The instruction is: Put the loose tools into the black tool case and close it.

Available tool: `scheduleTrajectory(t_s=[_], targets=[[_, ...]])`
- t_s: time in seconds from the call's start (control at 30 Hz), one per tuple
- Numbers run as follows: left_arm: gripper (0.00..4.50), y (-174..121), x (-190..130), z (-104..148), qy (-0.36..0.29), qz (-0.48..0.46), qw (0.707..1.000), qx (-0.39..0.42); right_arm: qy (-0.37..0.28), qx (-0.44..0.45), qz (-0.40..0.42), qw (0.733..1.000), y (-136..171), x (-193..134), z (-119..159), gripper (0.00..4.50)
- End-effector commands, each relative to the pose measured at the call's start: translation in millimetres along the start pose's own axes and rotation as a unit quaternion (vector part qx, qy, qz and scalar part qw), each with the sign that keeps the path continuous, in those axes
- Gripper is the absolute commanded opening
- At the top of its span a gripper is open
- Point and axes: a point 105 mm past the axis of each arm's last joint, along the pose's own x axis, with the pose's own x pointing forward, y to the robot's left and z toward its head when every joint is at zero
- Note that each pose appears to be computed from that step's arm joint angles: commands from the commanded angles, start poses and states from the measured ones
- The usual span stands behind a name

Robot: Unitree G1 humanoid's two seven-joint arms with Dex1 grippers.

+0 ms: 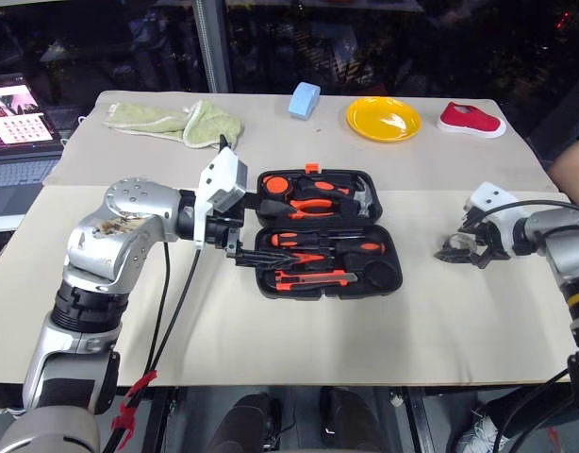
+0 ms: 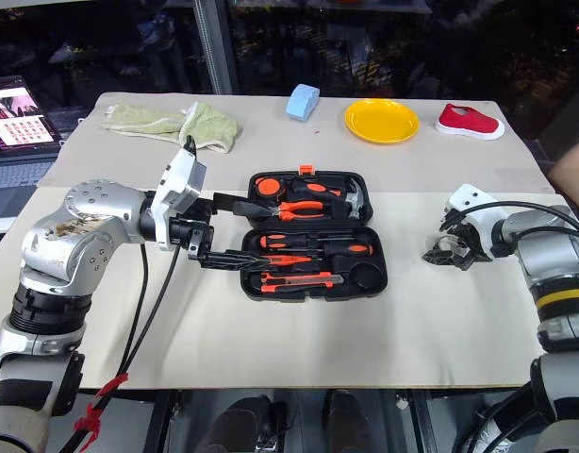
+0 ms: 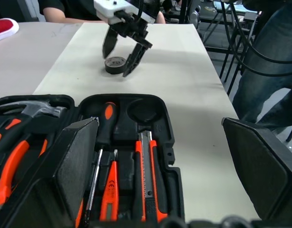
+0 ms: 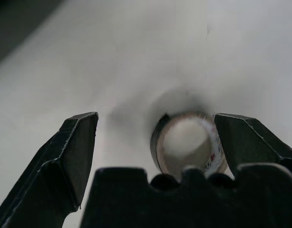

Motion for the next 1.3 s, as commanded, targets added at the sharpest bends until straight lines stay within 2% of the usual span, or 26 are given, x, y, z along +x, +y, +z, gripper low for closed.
scheduleTrajectory(t_s=[0.03, 0.07, 0.1, 0.17, 0.2, 0.33, 0.37, 0.5, 0.67, 0.8, 0.9, 1.0, 1.13, 1.3], targets=[[4.46, -3.8, -4.9, 16.1, -0.016, 0.003, 1.0, 0.024, 0.004, 0.0, -0.02, 1.0, -13.9, -4.9, 4.8, 4.5], [4.46, -4.2, -4.9, 16.2, -0.016, 0.003, 1.0, 0.025, 0.004, 0.003, -0.017, 1.0, -14.2, -3.9, 5.0, 4.5], [4.5, -4.8, -4.8, 16.4, -0.016, 0.002, 1.0, 0.026, 0.004, 0.005, -0.013, 1.0, -14.1, -2.5, 5.1, 4.0], [4.5, -5.8, -4.9, 16.5, -0.014, 0.0, 0.999, 0.03, 0.001, 0.007, -0.006, 1.0, -12.7, 1.2, 5.2, 3.58], [4.5, -5.6, -4.9, 16.6, -0.014, 0.0, 0.999, 0.031, 0.001, 0.009, -0.004, 1.0, -12.2, 2.9, 4.8, 3.13], [4.5, -3.8, -3.6, 17.0, -0.013, 0.0, 0.999, 0.034, -0.004, 0.025, 0.0, 1.0, -11.4, 7.0, 6.9, 1.9], [4.5, -3.8, -3.3, 17.2, -0.012, -0.002, 0.999, 0.035, -0.004, 0.024, 0.0, 1.0, -11.2, 7.7, 7.3, 1.44], [4.5, -1.2, -2.7, 18.8, -0.011, -0.005, 0.999, 0.04, -0.002, 0.018, -0.004, 1.0, -12.1, 9.6, 6.6, 0.1], [4.5, 1.2, 0.3, 17.5, -0.01, -0.014, 0.999, 0.04, -0.015, 0.014, -0.007, 1.0, -14.8, 6.2, 8.8, 0.02], [4.5, -12.3, 12.0, 15.6, -0.024, -0.05, 0.998, 0.014, -0.091, -0.011, 0.064, 0.994, -0.3, -19.3, 34.1, 0.02], [4.5, -25.0, 18.2, 6.8, -0.006, -0.08, 0.996, 0.036, -0.15, -0.043, 0.135, 0.979, 26.9, -39.5, 57.8, 0.02], [4.5, -23.0, 20.7, 2.8, -0.005, -0.078, 0.997, 0.03, -0.183, -0.079, 0.185, 0.962, 62.2, -53.7, 77.2, 0.02], [4.5, -22.4, 16.1, -4.6, 0.014, -0.083, 0.996, 0.037, -0.152, -0.147, 0.255, 0.944, 129.9, -39.8, 71.6, 0.02], [4.5, -20.3, 13.7, -5.5, 0.019, -0.082, 0.996, 0.041, -0.143, -0.167, 0.239, 0.946, 143.0, -26.4, 75.1, 0.02]])
